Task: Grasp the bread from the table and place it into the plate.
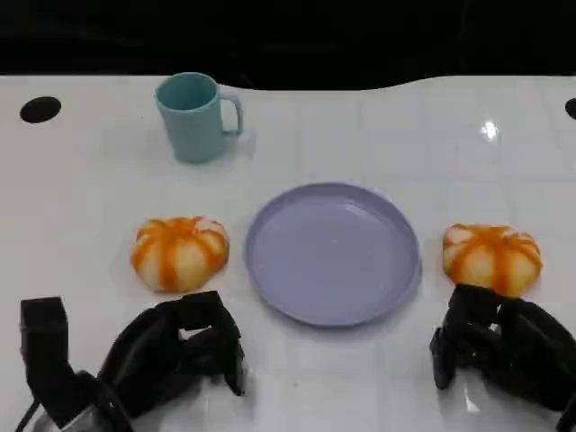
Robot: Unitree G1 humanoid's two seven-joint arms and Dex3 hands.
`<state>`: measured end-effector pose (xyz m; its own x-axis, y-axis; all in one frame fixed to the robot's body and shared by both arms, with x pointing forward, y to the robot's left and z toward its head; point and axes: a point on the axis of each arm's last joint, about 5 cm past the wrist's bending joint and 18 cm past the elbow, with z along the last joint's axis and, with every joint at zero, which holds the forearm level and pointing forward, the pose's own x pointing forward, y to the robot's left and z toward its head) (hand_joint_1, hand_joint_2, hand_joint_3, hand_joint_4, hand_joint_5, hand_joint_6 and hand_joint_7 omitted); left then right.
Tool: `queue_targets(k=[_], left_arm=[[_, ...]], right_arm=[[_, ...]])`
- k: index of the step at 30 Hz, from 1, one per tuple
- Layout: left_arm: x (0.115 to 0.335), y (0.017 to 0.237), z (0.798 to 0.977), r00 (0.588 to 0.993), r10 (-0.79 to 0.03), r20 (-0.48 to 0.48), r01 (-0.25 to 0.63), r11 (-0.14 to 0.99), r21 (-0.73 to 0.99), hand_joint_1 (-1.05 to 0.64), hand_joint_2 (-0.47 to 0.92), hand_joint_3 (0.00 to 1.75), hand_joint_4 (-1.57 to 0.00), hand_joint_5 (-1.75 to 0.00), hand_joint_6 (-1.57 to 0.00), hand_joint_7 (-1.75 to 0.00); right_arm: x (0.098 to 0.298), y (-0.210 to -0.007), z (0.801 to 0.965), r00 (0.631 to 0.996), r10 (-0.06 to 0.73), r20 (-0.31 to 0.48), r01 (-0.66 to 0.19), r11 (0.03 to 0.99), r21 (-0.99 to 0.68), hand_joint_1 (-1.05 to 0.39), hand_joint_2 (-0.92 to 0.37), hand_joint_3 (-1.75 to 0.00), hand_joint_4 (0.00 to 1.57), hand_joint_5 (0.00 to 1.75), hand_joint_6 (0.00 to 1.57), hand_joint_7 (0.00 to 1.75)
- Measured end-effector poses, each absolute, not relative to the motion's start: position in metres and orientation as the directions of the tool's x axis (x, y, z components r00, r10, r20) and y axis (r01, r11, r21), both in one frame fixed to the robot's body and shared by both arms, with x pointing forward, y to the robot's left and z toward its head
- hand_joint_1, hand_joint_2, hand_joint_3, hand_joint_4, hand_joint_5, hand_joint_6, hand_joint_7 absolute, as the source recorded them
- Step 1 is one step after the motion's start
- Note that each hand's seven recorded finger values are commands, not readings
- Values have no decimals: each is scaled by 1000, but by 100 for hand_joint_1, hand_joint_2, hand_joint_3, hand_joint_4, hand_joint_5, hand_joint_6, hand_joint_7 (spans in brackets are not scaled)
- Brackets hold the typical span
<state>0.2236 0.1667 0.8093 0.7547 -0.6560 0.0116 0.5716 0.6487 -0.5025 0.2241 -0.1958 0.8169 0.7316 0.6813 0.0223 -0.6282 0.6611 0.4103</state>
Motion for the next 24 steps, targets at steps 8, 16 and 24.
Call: queue_targets(k=[8, 16, 24], left_arm=[[224, 166, 809, 755, -656, 12, 572, 649, -502, -70, 88, 0, -96, -142, -96, -102], [224, 166, 809, 756, -655, 11, 571, 650, -502, -70, 88, 0, -97, -142, -96, -102], [224, 166, 809, 756, -655, 11, 570, 650, -503, -71, 89, 0, -96, -143, -96, -103]], right_arm=[[224, -196, 816, 731, 682, 15, -621, 657, 428, -54, -92, -17, 69, 164, 71, 122], [224, -196, 816, 731, 682, 13, -619, 656, 432, -55, -92, -16, 69, 164, 71, 122], [224, -196, 816, 731, 682, 11, -618, 656, 433, -56, -92, -16, 69, 163, 71, 121]])
